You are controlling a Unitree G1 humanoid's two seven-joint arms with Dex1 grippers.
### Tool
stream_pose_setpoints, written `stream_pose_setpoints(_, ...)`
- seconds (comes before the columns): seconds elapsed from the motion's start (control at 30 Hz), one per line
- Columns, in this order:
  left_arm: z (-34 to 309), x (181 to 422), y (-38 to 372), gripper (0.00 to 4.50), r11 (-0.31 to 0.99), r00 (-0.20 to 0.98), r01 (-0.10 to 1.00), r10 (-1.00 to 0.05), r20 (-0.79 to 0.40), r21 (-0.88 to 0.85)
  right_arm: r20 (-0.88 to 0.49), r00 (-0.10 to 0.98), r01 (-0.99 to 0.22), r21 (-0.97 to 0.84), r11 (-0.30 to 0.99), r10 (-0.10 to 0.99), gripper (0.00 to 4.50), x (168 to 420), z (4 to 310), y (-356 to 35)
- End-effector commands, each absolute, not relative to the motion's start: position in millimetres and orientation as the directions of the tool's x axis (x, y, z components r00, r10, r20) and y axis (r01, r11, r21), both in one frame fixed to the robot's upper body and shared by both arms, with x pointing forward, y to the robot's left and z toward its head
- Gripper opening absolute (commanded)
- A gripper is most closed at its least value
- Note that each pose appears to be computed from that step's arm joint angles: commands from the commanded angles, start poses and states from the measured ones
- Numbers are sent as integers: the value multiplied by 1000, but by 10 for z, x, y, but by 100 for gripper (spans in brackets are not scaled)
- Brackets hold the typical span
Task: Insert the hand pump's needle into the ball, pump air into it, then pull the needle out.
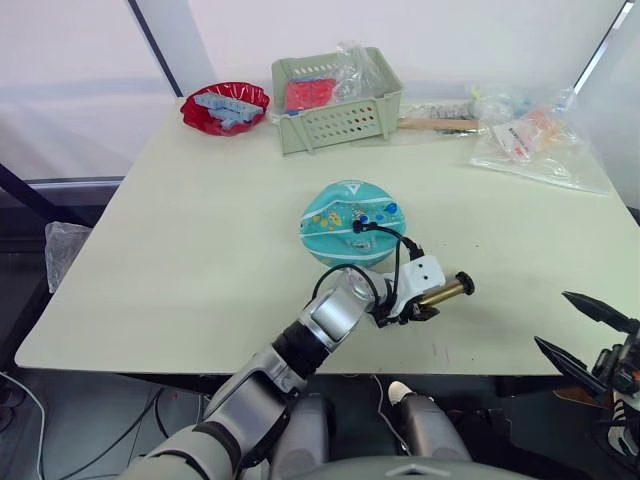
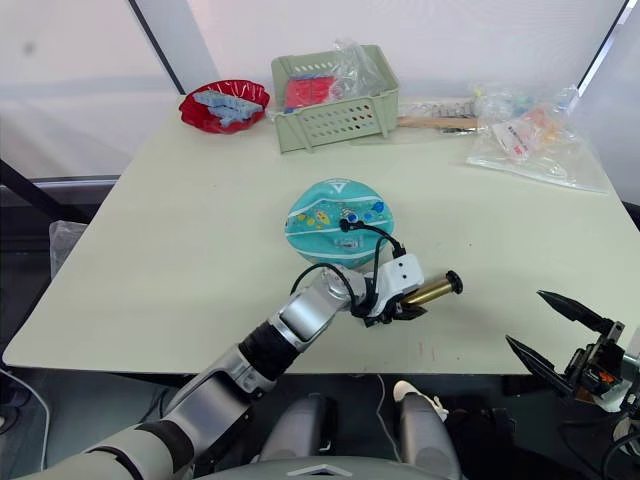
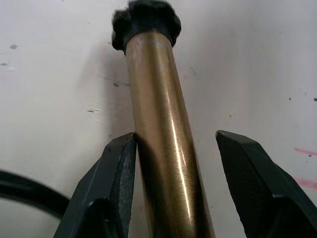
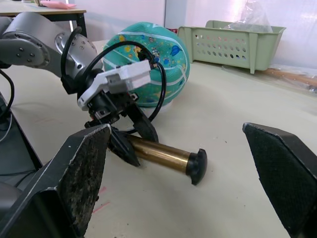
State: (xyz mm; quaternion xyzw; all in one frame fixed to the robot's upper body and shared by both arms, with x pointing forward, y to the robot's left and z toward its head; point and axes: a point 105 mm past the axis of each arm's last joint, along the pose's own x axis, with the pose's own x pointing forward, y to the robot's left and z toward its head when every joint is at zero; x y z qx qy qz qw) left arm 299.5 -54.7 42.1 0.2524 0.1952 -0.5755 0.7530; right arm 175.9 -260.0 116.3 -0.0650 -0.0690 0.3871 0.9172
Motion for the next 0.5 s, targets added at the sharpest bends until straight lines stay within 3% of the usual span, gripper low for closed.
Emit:
stream_pose_setpoints(0.03,434,2985,-651,272,186,275,960,-767,-580,210,72,687,-699,-207,685,723,450,1726,1229,-2604)
stream_pose_setpoints(0.2,392,2993,-660,272,185,281,958,-758,-589,219,74,689,-697,-204,687,721,450,1730,1233,-2588)
stream_pose_setpoints(0.33,410,3012,-659,168,177,286,955,-763,-579,239,48,716,-678,-188,711,696,450,1751,1177,-2601)
stream_pose_setpoints(0.37,434,3010,-657,120,171,284,954,-771,-570,245,35,723,-675,-174,716,690,450,1752,1150,-2601)
stream_pose_setpoints(0.5,528,2979,-638,109,171,271,958,-801,-534,230,17,732,-672,-151,725,681,450,1783,1117,-2569)
